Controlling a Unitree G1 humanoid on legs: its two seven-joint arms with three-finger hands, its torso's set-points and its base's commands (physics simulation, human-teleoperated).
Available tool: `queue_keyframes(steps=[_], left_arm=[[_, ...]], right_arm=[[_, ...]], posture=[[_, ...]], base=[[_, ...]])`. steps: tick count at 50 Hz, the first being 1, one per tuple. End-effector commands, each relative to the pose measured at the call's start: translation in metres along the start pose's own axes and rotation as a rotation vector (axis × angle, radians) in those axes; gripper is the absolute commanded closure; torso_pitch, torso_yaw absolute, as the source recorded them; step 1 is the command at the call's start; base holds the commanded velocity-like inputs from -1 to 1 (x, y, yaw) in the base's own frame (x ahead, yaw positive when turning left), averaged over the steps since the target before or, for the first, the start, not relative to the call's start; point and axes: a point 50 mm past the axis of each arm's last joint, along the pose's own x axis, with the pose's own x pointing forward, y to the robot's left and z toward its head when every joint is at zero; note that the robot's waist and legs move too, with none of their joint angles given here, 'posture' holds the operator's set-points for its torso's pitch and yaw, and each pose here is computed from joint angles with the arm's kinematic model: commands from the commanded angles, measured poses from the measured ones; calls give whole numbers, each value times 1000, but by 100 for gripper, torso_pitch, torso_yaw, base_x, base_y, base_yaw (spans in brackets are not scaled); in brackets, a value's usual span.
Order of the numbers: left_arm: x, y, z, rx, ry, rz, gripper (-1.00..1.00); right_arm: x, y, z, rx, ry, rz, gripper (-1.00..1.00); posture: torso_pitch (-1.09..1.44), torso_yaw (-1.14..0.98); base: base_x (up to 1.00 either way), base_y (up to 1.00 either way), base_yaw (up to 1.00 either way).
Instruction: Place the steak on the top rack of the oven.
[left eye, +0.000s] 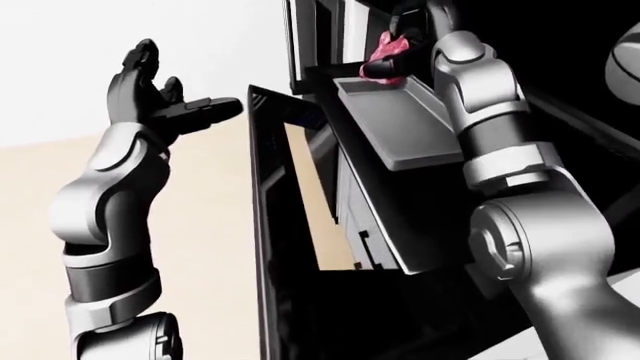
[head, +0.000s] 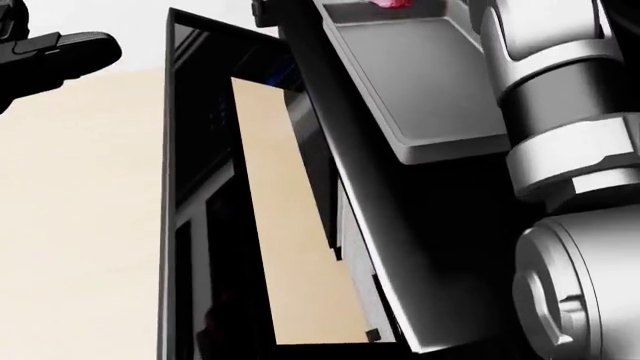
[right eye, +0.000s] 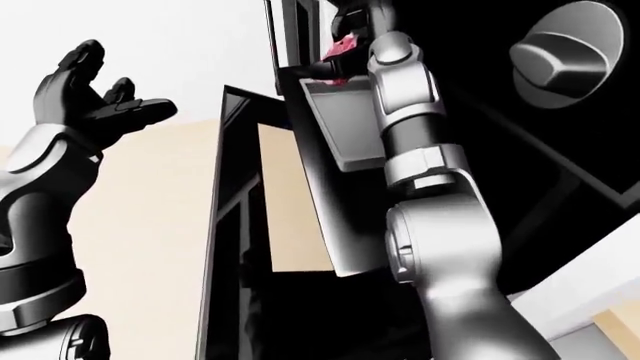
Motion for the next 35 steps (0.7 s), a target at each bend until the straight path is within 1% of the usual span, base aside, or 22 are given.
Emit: queue_keyframes(steps=[1, 16, 21, 34, 35], left_arm=[[-3, -3, 22, -8, -97, -15, -100], [-2, -3, 20, -7, -95, -14, -100], [-2, -3, 21, -8, -96, -13, -100], [-2, -3, 22, -8, -96, -13, -100], [-2, -3, 21, -8, -95, -12, -100]], right_arm=[[-2, -19, 17, -3, -68, -91, 100], [0, -22, -4, -25, -33, -116, 100], [1, -22, -16, -23, -13, -126, 100], [2, -27, -31, -11, 18, -149, 100], [2, -29, -38, -14, 35, -162, 100]], posture=[[0, 0], [0, 0], [0, 0], [0, 0], [0, 0]], base=[[0, 0, 0], [0, 0, 0], [0, 0, 0], [0, 0, 0], [0, 0, 0]])
